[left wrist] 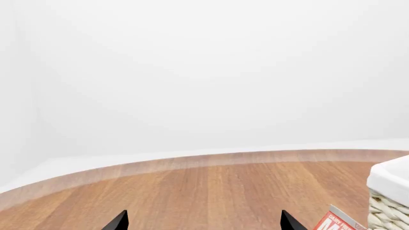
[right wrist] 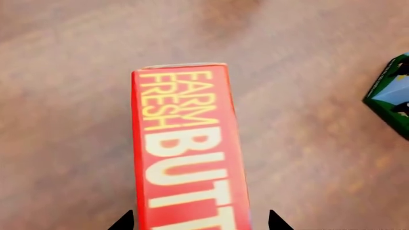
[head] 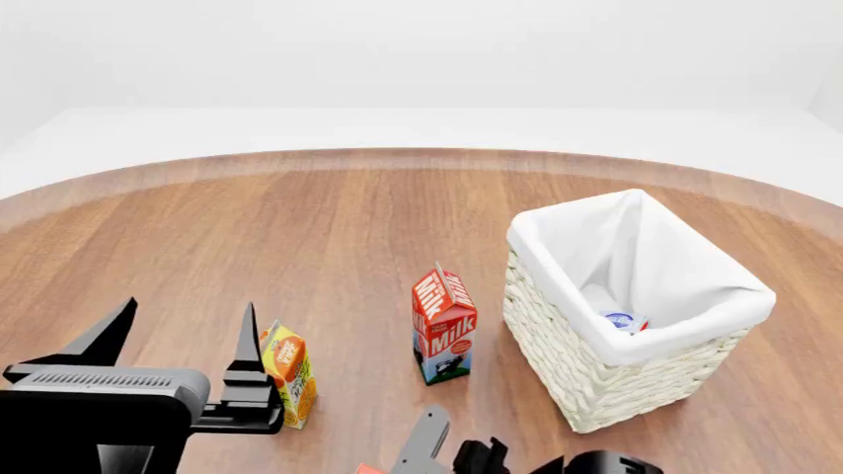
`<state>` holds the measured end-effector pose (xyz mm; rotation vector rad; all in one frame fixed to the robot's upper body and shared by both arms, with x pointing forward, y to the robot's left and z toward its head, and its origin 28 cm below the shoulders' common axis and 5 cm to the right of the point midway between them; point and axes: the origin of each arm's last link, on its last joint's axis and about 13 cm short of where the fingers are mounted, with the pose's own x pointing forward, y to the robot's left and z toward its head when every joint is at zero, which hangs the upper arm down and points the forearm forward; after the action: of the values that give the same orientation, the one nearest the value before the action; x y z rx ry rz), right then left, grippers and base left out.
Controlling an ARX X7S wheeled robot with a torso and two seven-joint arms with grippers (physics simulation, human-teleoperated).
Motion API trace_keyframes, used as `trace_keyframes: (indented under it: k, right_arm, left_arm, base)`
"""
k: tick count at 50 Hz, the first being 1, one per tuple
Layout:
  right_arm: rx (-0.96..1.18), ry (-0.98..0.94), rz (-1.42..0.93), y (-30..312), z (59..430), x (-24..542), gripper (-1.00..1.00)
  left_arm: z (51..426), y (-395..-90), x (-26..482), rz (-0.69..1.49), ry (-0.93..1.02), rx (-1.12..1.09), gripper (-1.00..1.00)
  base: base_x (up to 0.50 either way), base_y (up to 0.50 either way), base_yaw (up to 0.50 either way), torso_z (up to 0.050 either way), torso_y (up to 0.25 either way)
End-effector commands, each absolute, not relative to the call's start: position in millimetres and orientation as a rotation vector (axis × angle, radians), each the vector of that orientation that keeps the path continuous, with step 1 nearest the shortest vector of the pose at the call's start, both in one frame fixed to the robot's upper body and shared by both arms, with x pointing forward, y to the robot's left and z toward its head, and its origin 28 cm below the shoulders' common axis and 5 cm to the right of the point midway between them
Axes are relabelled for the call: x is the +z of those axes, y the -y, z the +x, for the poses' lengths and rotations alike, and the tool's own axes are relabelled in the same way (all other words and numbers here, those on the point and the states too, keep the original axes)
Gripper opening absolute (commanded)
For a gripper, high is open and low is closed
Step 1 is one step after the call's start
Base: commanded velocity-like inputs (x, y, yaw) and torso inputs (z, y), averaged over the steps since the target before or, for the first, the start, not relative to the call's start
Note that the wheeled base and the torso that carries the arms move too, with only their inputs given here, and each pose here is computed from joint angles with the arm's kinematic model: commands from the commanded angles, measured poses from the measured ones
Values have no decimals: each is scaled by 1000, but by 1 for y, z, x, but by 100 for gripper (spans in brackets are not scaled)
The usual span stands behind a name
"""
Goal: Pick up the cream cheese box and the butter, and put them in the basket.
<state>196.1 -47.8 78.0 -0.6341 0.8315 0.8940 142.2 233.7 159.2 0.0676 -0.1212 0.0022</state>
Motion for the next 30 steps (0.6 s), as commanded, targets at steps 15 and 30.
trace_keyframes:
  k: [15, 30]
  right_arm:
    - [880, -864, -632, 48, 201, 67, 100]
    - [871, -846, -626, 47, 201, 67, -100]
  left_arm:
    - [142, -233, 160, 65, 122, 1, 100]
    - [142, -234, 160, 66, 123, 1, 100]
  base:
    - [0, 0, 0, 0, 0]
    - [0, 0, 0, 0, 0]
